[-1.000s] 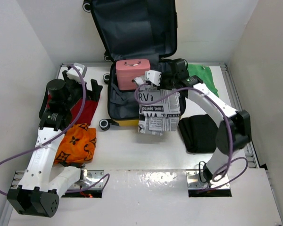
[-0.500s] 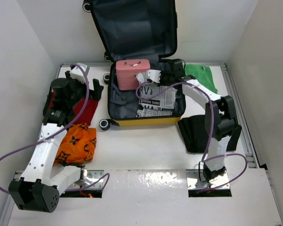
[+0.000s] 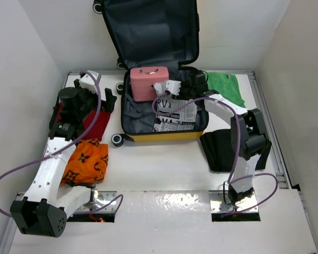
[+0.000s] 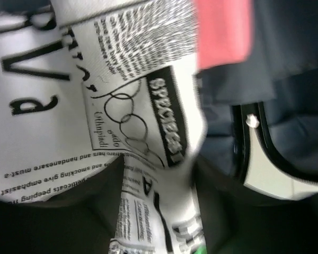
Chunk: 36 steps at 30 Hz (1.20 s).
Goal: Pack the luggage
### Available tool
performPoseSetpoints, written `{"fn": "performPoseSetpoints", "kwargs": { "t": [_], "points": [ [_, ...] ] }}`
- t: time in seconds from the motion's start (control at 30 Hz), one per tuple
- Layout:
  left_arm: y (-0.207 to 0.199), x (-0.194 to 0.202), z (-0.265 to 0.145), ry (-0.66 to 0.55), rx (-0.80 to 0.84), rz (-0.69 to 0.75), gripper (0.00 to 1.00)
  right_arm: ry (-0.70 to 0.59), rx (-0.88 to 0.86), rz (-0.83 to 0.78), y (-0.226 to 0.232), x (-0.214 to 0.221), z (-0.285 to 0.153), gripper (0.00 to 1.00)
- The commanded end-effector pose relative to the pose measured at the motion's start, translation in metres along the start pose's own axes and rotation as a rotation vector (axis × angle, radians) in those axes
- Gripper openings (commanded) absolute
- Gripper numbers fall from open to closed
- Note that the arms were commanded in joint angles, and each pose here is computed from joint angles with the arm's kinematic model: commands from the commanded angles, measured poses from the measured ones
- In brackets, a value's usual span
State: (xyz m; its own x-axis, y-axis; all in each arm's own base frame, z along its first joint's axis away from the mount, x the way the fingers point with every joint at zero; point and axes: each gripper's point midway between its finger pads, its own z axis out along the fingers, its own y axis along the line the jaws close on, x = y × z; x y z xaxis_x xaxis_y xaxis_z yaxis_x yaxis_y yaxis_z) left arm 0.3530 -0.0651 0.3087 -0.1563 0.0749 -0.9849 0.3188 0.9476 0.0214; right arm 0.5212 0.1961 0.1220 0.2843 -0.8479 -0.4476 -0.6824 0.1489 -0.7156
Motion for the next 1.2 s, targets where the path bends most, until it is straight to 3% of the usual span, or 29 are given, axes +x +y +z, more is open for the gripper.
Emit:
{"fn": "performPoseSetpoints", "kwargs": {
  "t": [0.0,0.03,0.07,0.1,0.17,0.23,0.33,0.43,0.53,0.77,1.0,1.13,1.17],
  "points": [
    [0.0,-0.014,-0.005,-0.065,0.004,0.005,1.0,-0.097,0.252,0.124,-0.09,-0.048,-0.055,0.46],
    [-0.002,-0.012,-0.006,-0.064,0.013,0.016,1.0,-0.115,0.167,0.209,-0.077,-0.048,-0.061,0.37],
    [-0.003,-0.012,-0.006,-0.065,0.022,0.016,1.0,-0.133,0.1,0.246,-0.072,-0.054,-0.067,0.22],
    [-0.003,-0.012,-0.006,-0.065,0.022,0.016,1.0,-0.191,0.067,0.276,-0.077,-0.071,-0.075,0.15],
    [-0.003,-0.015,-0.009,-0.075,0.021,0.028,1.0,-0.164,-0.07,0.363,-0.059,-0.069,-0.088,0.1],
    [-0.003,-0.015,-0.009,-0.075,0.021,0.028,1.0,-0.186,-0.109,0.479,-0.061,-0.075,-0.089,0.1],
    [-0.003,-0.015,-0.009,-0.075,0.021,0.028,1.0,-0.199,-0.021,0.658,-0.085,-0.07,-0.082,0.12],
    [0.001,-0.015,-0.01,-0.074,0.004,0.015,1.0,-0.179,0.074,0.804,-0.106,-0.055,-0.066,0.04],
    [0.003,-0.012,-0.007,-0.065,-0.006,0.012,1.0,-0.153,0.06,0.995,-0.102,-0.048,-0.046,0.02],
    [0.008,-0.011,-0.002,-0.046,-0.027,0.006,1.0,-0.033,-0.112,1.162,-0.024,-0.028,0.007,0.02],
    [0.022,-0.007,-0.008,-0.02,-0.094,-0.003,1.0,0.254,-0.401,1.128,0.114,-0.004,-0.01,0.01],
    [0.026,-0.004,-0.007,-0.011,-0.102,-0.016,1.0,0.386,-0.449,1.105,0.156,0.01,-0.021,0.01],
    [0.026,-0.004,-0.007,-0.011,-0.102,-0.016,1.0,0.406,-0.437,1.106,0.155,0.016,-0.023,0.05]
  ]
}}
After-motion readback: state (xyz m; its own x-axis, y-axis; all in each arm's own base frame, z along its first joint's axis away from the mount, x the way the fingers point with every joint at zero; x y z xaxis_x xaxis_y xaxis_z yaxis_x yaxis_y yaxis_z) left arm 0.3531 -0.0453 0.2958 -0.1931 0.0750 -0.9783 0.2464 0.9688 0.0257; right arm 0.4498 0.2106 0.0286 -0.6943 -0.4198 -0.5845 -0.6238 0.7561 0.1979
